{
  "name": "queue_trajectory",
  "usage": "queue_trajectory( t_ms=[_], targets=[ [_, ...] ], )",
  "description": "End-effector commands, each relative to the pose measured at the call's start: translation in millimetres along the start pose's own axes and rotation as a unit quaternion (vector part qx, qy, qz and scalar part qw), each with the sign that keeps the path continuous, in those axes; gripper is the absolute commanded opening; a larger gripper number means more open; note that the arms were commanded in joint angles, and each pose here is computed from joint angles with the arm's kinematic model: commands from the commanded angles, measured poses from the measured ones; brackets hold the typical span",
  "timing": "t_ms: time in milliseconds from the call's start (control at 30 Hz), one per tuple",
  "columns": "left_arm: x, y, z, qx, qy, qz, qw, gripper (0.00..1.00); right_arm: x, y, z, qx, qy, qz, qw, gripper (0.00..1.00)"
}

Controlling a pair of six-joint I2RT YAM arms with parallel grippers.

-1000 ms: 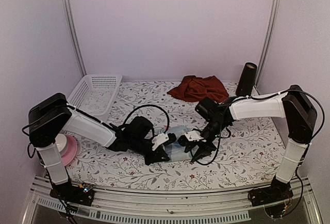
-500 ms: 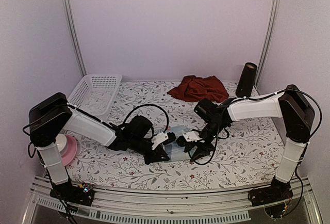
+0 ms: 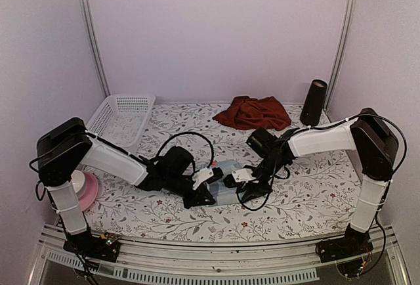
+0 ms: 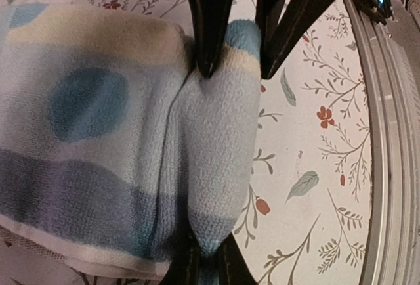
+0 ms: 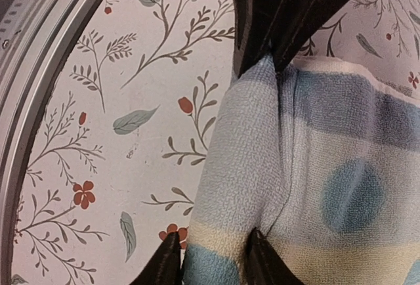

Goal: Roll the towels
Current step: Roll the towel at the center of the board.

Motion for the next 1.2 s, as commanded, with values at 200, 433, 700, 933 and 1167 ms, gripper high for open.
queue_trajectory(
  t_ms=[200, 433, 700, 933, 1167],
  targets=[
    [4, 7, 7, 0.01, 0.013, -0.018, 1.0, 0.2, -11, -1, 2, -0.032, -0.002, -0.05, 0.998, 0.05],
    [27, -4, -3, -0.035, -0.044, -0.036, 0.998, 0.45, -11, -6, 5, -0.074, -0.03, -0.113, 0.99, 0.03],
    [36, -36, -7, -0.139, -0.08, -0.072, 0.984, 0.5, -7, -15, 14, -0.135, -0.07, -0.179, 0.972, 0.03],
    [34, -50, -4, -0.189, -0.094, -0.092, 0.973, 0.5, -5, -25, 27, -0.175, -0.083, -0.182, 0.964, 0.04],
    [25, -57, -6, -0.215, -0.105, -0.117, 0.964, 0.42, -7, -30, 39, -0.214, -0.093, -0.199, 0.952, 0.03]
  ],
)
Point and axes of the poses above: each gripper's point midway between its finger pads, its own x axis back along the fingers, its own y axis along the line the jaws close on, z = x × y, the point moved 10 cm from there along x, back along the fingers, and after that the axes turned 3 degrees about x, right-handed, at the moved point
